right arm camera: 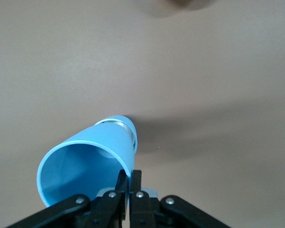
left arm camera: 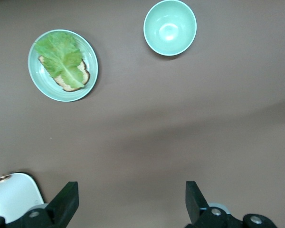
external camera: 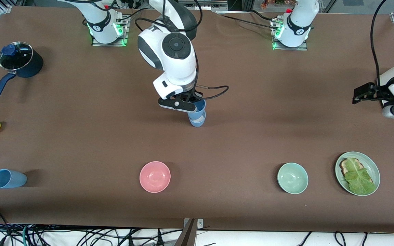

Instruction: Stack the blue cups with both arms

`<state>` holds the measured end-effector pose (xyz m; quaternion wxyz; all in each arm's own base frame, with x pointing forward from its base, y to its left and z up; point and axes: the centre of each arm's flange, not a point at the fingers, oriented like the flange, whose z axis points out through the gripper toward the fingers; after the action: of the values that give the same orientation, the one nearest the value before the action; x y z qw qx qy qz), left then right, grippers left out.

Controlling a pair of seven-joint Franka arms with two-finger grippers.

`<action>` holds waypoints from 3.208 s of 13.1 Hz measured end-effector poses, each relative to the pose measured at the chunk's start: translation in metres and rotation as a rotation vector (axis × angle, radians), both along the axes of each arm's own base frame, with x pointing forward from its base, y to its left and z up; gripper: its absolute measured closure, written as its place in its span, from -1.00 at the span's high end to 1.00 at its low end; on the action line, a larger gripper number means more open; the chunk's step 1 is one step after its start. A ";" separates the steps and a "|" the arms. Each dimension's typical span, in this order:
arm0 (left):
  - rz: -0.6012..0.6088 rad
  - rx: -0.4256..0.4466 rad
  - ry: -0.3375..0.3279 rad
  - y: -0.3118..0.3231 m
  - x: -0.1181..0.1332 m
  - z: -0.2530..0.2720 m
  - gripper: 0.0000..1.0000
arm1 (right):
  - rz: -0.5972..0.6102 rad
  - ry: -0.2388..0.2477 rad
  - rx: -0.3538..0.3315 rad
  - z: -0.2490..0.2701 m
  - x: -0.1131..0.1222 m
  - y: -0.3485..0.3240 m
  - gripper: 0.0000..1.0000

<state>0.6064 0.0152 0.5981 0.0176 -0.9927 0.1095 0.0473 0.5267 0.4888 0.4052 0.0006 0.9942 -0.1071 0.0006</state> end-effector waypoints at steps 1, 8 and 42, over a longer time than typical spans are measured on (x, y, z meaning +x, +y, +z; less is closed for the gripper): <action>-0.014 0.006 -0.004 0.005 -0.003 0.005 0.99 | -0.001 -0.005 0.003 -0.005 0.001 0.003 -0.91; -0.040 0.029 0.015 0.000 -0.008 0.007 0.99 | -0.002 -0.005 0.001 -0.018 -0.001 0.009 -0.91; 0.048 -0.012 -0.010 -0.019 -0.030 -0.005 1.00 | 0.179 0.031 0.002 0.207 0.047 -0.308 1.00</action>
<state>0.5763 -0.0036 0.5929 0.0111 -0.9954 0.0859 0.0418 0.5734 0.1803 0.6125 0.0014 0.9997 -0.0180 -0.0148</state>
